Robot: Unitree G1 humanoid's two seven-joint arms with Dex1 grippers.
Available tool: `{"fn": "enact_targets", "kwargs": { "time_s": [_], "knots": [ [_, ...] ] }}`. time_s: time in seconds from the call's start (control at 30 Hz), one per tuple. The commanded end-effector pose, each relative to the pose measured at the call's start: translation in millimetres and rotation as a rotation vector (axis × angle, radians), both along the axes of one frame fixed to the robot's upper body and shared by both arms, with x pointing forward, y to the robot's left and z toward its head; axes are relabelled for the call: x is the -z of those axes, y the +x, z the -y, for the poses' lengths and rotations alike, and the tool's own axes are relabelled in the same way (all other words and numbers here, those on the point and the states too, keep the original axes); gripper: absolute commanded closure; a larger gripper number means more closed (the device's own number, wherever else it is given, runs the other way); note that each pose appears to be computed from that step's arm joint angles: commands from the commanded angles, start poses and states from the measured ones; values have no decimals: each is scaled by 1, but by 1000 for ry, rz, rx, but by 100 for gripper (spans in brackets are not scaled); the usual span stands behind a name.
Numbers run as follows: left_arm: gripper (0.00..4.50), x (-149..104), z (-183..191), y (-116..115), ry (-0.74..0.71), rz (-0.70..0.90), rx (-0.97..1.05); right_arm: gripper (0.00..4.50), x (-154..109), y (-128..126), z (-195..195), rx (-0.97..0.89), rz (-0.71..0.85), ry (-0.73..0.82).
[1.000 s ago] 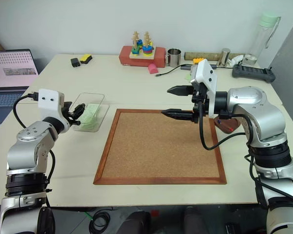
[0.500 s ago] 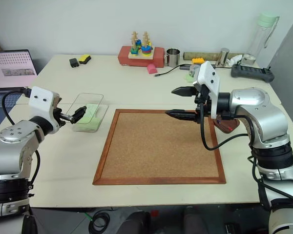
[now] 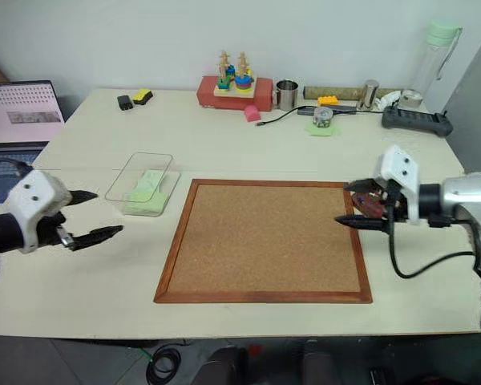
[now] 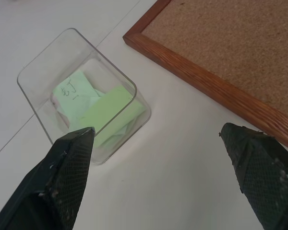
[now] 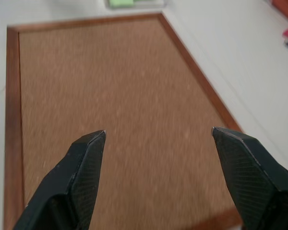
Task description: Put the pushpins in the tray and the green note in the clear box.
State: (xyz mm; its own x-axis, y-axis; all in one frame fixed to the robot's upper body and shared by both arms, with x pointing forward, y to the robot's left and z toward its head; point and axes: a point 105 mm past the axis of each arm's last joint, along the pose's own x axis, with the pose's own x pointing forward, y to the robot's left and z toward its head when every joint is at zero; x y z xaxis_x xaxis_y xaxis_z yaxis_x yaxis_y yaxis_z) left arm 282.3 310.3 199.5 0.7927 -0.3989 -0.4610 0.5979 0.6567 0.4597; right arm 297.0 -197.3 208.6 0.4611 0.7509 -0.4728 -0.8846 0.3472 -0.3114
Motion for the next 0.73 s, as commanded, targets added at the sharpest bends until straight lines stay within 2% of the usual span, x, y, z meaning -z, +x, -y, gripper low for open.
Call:
{"fn": "enact_targets", "kwargs": {
  "time_s": [0.03,0.37,0.73],
  "knots": [
    [5,-12,-11,-11,28,-10,16,81,-7,-9,33,58,21,-63],
    [5,-3,-23,-20,64,-78,30,81,14,-27,81,161,-31,-205],
    [5,7,-18,-25,44,-121,59,81,9,-20,82,170,27,-194]
  ]
}}
